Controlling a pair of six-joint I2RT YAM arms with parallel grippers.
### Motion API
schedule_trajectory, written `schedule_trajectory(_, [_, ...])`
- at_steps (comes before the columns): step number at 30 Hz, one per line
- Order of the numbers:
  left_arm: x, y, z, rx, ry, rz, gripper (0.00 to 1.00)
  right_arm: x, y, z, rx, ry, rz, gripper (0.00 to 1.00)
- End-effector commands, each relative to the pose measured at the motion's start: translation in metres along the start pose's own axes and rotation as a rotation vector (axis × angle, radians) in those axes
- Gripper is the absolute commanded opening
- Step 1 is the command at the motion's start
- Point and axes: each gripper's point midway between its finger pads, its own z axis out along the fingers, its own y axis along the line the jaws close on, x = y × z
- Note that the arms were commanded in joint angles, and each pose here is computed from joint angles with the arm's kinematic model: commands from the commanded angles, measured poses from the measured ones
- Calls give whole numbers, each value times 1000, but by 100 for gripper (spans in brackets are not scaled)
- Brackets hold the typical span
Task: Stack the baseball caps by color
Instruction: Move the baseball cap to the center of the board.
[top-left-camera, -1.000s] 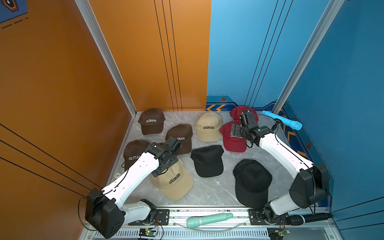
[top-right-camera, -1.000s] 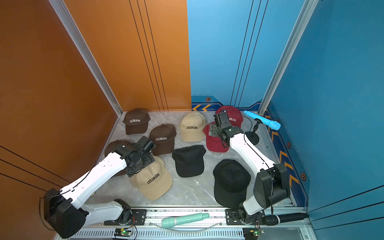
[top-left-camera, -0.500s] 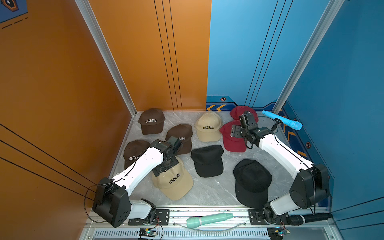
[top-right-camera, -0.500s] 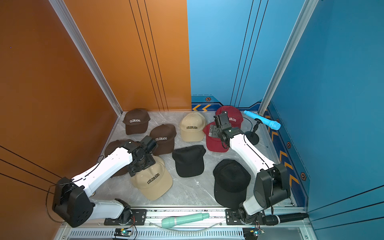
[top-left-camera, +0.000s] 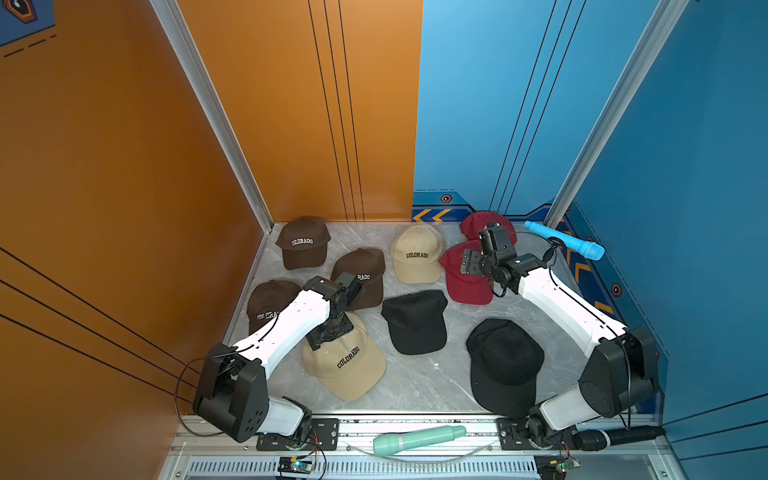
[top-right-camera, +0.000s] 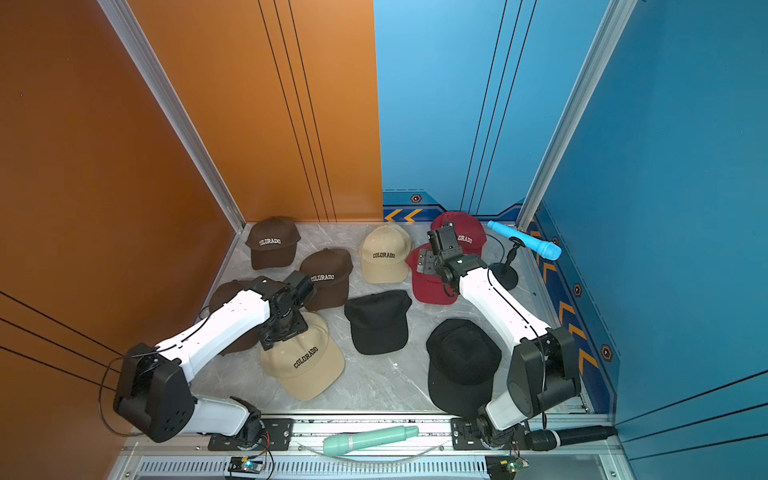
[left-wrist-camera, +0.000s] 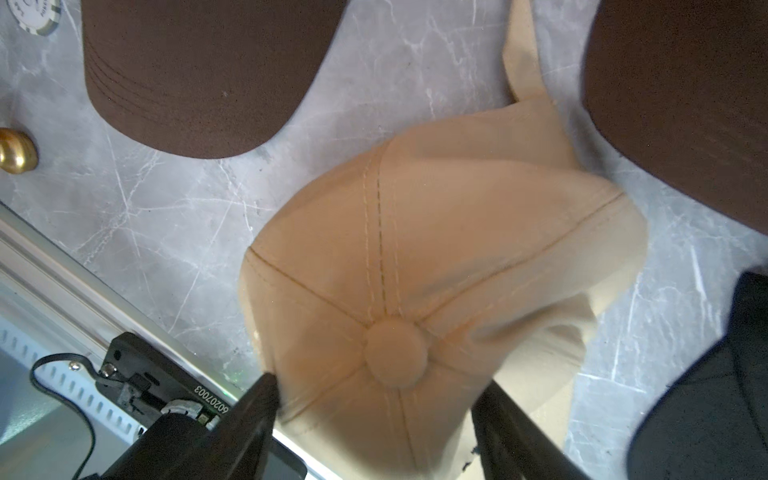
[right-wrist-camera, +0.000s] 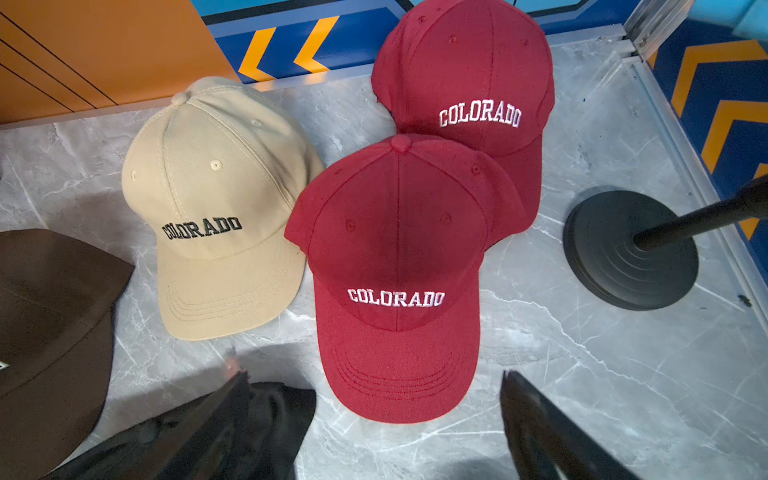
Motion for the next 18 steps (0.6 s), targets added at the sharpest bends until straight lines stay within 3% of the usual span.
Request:
schedule_trajectory(1, [0,1,-1,-12,22,13,68,-7,5,0,-11,1,-3,95])
schedule_trajectory(5, [-1,-3,-2,-7,26,23,56,-9,3,-2,-3,-12,1,95])
schedule_trajectory(12, [-8,-16,-13,29,15,65,25,-13,3,-3,-4,-26,8,94])
schedule_trajectory(18, [-10,-34,-23,68,24,135,20,-14,3,-5,-4,-32,10,94])
